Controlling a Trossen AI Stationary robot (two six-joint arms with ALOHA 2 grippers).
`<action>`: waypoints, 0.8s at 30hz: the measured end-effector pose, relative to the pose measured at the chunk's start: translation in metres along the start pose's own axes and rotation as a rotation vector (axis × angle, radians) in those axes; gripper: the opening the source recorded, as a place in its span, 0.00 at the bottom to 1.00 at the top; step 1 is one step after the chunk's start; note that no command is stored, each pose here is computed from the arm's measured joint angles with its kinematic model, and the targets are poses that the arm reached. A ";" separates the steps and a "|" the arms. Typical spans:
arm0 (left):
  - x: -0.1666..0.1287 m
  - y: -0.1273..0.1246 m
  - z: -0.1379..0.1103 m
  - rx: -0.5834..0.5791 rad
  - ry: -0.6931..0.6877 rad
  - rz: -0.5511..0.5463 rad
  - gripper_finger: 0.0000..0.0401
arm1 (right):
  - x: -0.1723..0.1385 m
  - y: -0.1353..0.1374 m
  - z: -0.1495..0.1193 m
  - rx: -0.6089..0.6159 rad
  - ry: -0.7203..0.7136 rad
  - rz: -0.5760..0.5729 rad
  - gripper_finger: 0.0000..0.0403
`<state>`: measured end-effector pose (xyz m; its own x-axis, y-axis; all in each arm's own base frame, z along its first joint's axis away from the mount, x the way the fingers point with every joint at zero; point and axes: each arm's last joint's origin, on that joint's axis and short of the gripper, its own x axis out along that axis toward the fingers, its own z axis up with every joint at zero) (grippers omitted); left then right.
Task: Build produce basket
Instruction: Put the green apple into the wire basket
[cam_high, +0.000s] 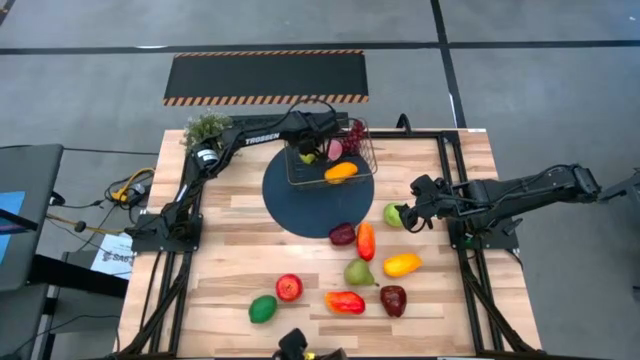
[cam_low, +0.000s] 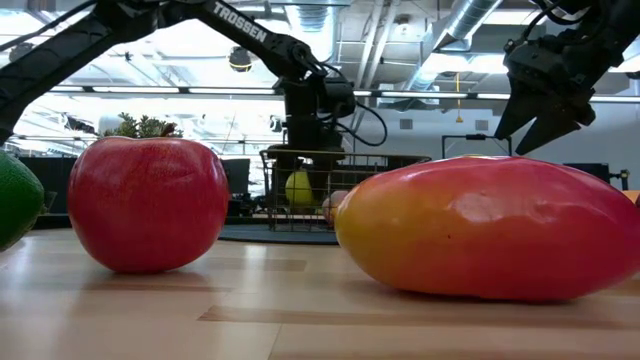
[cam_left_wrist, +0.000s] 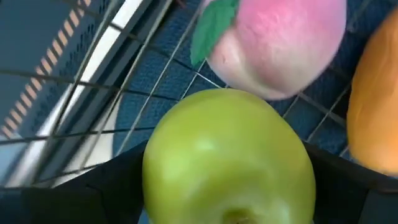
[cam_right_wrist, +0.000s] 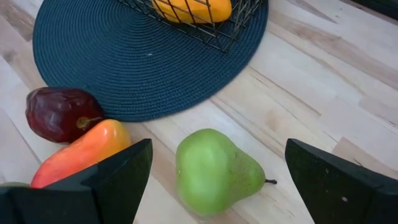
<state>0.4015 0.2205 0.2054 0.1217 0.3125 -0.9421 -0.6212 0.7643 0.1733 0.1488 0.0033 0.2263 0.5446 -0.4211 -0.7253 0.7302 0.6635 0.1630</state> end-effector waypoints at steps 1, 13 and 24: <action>0.000 -0.001 -0.001 0.025 0.004 0.000 0.82 | 0.000 0.000 0.000 0.000 0.000 0.000 0.96; -0.001 -0.007 -0.007 0.362 0.056 -0.075 0.82 | 0.000 0.000 0.000 0.000 0.002 0.002 0.96; 0.004 -0.008 -0.008 0.398 0.043 -0.110 0.82 | 0.000 0.000 0.000 0.000 0.002 0.002 0.96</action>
<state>0.4008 0.2110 0.1979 0.1326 0.1994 -0.9709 -0.2572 0.9529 0.1606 0.1489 0.0034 0.2264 0.5453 -0.4180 -0.7266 0.7291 0.6642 0.1651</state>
